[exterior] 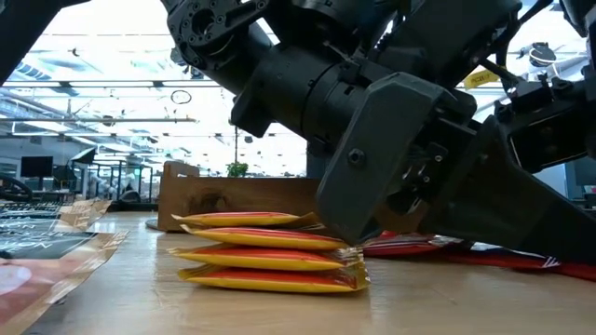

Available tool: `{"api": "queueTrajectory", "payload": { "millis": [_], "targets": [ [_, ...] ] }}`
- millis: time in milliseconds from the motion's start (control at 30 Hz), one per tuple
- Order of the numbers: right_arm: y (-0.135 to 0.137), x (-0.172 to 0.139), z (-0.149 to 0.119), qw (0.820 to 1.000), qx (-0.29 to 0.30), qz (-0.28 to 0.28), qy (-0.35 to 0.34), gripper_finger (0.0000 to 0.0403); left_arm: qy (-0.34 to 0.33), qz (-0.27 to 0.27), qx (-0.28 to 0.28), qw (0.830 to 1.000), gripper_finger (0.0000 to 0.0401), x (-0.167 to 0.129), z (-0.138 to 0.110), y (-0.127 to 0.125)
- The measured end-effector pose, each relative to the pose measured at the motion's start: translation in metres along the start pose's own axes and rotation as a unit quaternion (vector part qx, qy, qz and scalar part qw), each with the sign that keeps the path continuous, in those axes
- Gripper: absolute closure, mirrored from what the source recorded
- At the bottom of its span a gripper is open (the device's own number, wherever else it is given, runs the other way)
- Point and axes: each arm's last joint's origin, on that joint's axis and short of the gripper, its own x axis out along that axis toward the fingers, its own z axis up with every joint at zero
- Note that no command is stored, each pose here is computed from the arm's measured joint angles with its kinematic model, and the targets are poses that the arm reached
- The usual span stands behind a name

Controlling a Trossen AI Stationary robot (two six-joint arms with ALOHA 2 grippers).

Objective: Pick & Place Tea
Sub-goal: Put the red tea bag into the right section of the wooden organizer

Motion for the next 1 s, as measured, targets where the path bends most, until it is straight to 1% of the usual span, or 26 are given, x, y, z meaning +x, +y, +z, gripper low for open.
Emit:
{"api": "queueTrajectory", "payload": {
  "millis": [233,367,433,533,633,700,767,867,933,1000],
  "targets": [
    [0.001,-0.006,0.001,1.0,-0.017,-0.003,-0.01,0.0402,-0.008,0.015,0.021,1.0,0.0337,-0.001,0.003,0.001],
    [0.001,-0.019,0.002,0.999,-0.026,-0.02,-0.033,0.0402,-0.007,0.03,0.044,0.999,0.032,-0.01,0.018,-0.002],
    [0.0,-0.027,0.001,0.998,-0.027,-0.03,-0.041,0.0402,-0.012,0.045,0.068,0.997,0.0315,-0.02,0.035,-0.006],
    [0.002,-0.039,-0.001,0.998,-0.033,-0.031,-0.053,0.0403,-0.026,0.079,0.092,0.992,0.0314,-0.04,0.065,-0.01],
    [0.005,-0.05,-0.003,0.997,-0.045,-0.023,-0.065,0.0403,0.005,0.093,0.096,0.991,0.0313,-0.061,0.082,-0.013],
    [0.007,-0.057,-0.003,0.995,-0.052,-0.016,-0.079,0.0403,0.03,0.089,0.088,0.992,0.0313,-0.078,0.09,-0.013],
    [0.009,-0.064,-0.004,0.994,-0.059,-0.006,-0.087,0.0403,0.057,0.072,0.076,0.993,0.0313,-0.096,0.096,-0.013],
    [0.008,-0.072,-0.005,0.994,-0.065,-0.016,-0.085,0.0403,0.075,0.042,0.044,0.995,0.0313,-0.126,0.104,-0.013],
    [0.01,-0.077,-0.006,0.994,-0.071,-0.034,-0.073,0.0403,0.06,0.03,0.027,0.997,0.0313,-0.146,0.11,-0.013],
    [0.011,-0.082,-0.007,0.994,-0.07,-0.065,-0.058,0.0403,0.044,0.027,0.024,0.998,0.0313,-0.169,0.114,-0.016]
  ]
}}
